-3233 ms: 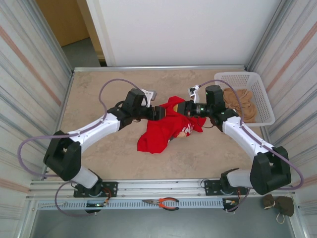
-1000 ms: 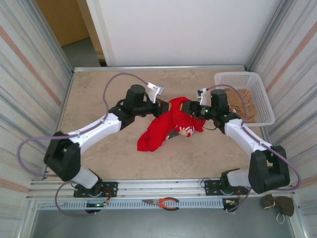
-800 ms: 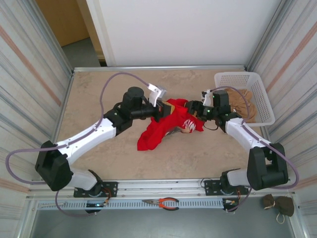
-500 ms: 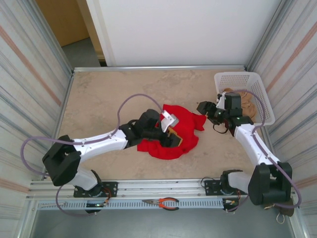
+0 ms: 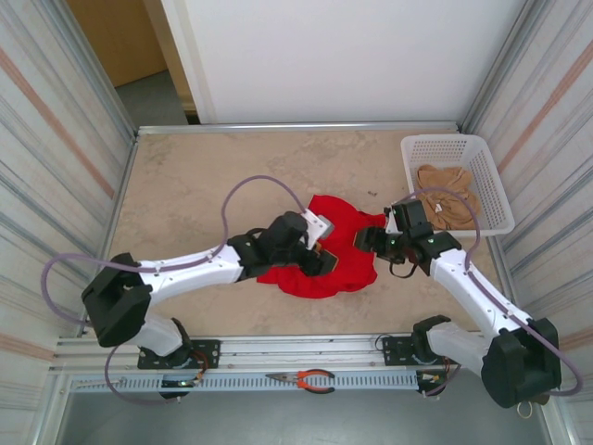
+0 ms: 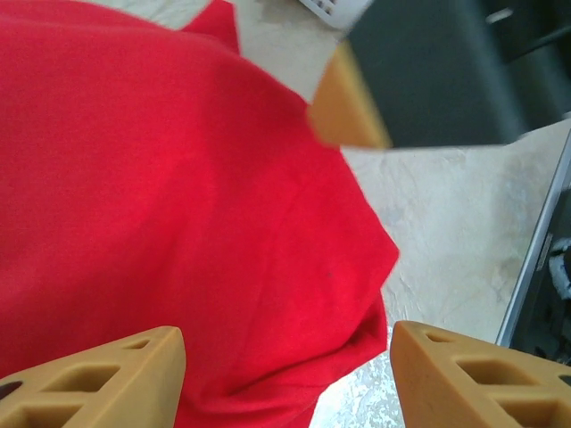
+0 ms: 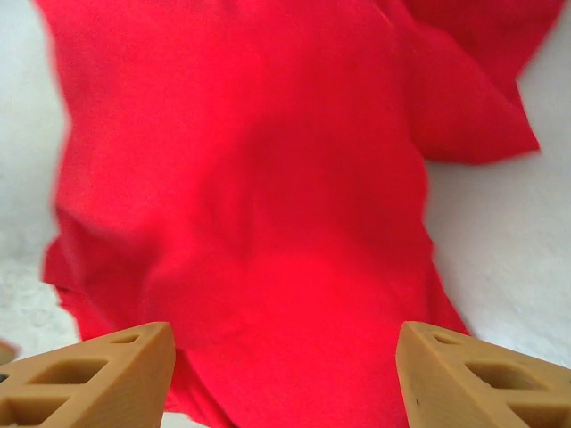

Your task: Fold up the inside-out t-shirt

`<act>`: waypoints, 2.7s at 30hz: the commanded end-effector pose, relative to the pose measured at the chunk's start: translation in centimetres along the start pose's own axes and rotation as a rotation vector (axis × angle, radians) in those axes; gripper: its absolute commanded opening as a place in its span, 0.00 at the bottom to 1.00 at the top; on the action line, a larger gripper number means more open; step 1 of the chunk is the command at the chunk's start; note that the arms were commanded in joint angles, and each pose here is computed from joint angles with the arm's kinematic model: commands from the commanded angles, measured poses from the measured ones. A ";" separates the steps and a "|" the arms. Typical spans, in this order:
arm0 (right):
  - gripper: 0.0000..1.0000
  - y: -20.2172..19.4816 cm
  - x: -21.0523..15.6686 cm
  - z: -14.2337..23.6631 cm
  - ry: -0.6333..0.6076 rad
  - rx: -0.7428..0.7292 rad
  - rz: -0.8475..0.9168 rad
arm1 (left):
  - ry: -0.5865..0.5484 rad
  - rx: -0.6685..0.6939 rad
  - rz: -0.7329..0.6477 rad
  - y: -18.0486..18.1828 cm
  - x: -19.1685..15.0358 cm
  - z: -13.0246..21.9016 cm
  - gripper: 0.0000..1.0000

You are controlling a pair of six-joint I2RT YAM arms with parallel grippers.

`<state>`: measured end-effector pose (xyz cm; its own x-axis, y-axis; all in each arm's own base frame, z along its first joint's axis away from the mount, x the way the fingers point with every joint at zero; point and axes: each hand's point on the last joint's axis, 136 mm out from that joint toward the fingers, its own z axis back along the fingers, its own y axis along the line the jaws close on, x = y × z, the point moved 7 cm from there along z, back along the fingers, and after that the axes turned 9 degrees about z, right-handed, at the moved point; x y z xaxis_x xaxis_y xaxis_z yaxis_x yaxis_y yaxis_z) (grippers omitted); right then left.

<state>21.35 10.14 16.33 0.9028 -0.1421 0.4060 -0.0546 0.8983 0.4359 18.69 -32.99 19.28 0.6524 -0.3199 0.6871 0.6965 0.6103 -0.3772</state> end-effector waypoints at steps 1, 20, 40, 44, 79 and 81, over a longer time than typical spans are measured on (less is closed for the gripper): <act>0.65 -1.4 -1.6 -1.1 0.053 -0.055 -0.040 | 0.074 0.053 -0.150 -1.2 -1.0 -1.9 0.63; 0.00 3.8 4.9 0.6 -0.037 0.167 0.001 | 0.095 0.135 -0.286 -1.9 -1.5 -4.6 0.65; 0.00 6.3 5.9 0.8 -0.056 0.192 0.029 | 0.009 0.300 -0.238 1.4 1.8 -7.5 0.00; 0.33 5.3 7.1 0.7 -0.079 0.161 -0.002 | -0.069 0.223 -0.191 0.7 3.2 -5.2 0.00; 0.64 5.3 3.5 -6.0 -0.052 -0.076 0.087 | -0.226 0.029 0.055 2.6 6.4 4.1 0.00; 0.36 4.8 4.1 -6.5 -0.047 -0.061 0.068 | -0.250 0.024 0.067 2.6 6.5 5.1 0.00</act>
<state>25.88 17.01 14.40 0.8977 -0.0545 0.4371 -0.1185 0.9258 0.3588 23.88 -30.92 23.96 0.6073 -0.1476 0.7807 0.6485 0.6598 -0.3796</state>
